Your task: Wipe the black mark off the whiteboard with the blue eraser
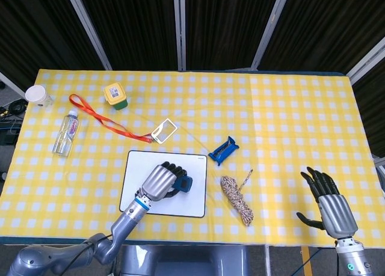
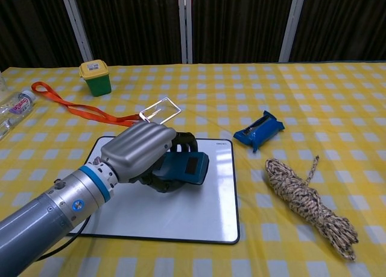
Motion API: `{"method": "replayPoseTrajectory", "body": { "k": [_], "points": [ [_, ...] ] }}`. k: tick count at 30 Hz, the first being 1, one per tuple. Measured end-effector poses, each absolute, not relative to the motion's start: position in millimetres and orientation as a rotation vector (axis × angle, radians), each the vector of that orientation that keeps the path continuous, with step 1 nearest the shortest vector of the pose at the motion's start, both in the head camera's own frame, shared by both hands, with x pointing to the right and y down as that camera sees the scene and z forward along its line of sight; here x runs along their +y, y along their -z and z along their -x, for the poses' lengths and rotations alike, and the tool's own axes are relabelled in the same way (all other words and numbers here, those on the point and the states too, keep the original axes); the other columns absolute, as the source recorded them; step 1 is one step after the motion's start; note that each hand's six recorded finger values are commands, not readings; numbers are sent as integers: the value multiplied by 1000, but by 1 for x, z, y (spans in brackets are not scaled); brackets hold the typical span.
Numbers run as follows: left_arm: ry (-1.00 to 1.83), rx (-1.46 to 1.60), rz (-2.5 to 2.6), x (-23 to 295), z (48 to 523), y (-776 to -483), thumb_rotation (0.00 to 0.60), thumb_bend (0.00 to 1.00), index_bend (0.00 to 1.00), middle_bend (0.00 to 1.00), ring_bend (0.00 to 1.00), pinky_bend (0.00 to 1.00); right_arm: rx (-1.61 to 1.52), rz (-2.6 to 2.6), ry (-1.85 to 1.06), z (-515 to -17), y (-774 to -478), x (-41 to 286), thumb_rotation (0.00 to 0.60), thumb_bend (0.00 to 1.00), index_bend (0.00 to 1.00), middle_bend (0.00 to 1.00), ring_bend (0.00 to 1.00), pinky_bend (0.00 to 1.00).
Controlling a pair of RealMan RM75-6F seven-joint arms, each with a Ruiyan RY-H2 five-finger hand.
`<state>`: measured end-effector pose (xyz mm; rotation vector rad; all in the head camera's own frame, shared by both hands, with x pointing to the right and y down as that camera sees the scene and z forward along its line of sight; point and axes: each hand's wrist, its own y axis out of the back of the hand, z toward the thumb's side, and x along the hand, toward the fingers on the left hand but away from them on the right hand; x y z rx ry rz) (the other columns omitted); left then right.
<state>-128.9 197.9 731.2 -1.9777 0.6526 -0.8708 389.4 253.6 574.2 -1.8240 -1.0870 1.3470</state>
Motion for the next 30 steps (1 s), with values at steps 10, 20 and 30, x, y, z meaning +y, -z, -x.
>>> {"method": "replayPoseTrajectory", "body": {
  "k": [10,20,30],
  "points": [
    [926,653,1926,186,153,-740,600,639,780,577,525,483,-1077,1828,-1343,-387,-574,255,600,72,14,0,0,0],
    [965,672,1880,173,179,-748,600,639,780,577,525,483,-1065,1830,-1347,-386,-576,257,600,72,14,0,0,0],
    [942,696,1884,169,176,-748,600,639,779,577,525,483,-1073,1830,-1353,-388,-577,256,600,71,14,0,0,0]
  ]
}}
